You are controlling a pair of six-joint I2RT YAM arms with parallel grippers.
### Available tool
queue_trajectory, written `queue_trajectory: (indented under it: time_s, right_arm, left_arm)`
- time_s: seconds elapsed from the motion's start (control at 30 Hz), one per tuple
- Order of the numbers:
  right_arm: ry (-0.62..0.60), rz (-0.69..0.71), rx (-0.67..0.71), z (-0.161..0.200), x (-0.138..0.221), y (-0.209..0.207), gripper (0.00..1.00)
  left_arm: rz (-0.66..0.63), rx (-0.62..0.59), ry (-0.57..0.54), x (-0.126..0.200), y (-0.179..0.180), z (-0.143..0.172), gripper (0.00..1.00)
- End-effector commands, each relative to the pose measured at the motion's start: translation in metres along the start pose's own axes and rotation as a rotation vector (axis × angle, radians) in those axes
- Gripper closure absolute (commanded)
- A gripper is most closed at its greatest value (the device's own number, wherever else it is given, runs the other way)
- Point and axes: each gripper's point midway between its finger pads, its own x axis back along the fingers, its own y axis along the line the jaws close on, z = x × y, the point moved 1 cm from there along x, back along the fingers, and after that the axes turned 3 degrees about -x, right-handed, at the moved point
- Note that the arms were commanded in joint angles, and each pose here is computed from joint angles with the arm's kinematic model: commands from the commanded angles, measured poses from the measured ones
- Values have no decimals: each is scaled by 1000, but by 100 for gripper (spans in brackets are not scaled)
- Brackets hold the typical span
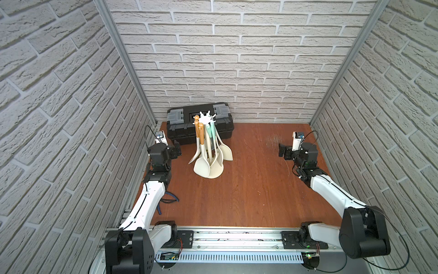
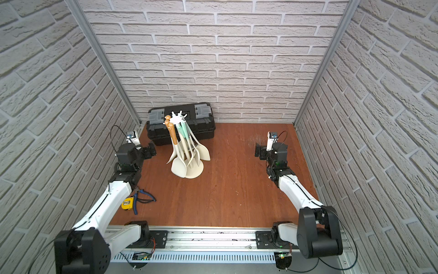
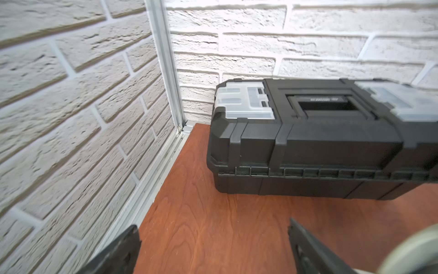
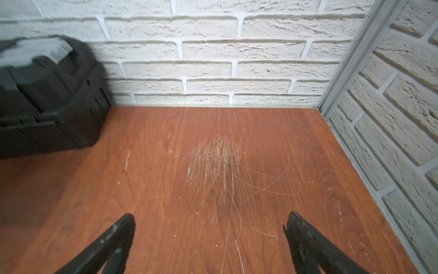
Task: Take the spatula off the kitchen utensil rack
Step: Take off the spatula from the rack.
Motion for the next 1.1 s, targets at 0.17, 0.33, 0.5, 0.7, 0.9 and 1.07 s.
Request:
queue_trajectory:
  time_s: [0.17,0.33,0.5,0.7,0.9,1.07]
  right_arm:
    - [162,-132,-204,6,22,36,15]
    - [155,-273,-87,-2,39,99,19]
    - [84,-429,-4,-18,61,167,28]
    - [64,-584,136,-18,80,257,32]
    - [41,-683,218,-21,105,326,36]
    - [-9,-685,242,-21,124,361,42]
  left_arm:
    - [284,139,257,40,-32,49,4]
    - [403,40,248,73,-70,60,8]
    - [459,-9,217,96,-85,65,13]
    - [540,3,176,118,-94,42,20]
    - [585,18,139,136,-96,10,24]
    - [594,27,117,137,-98,-6,26]
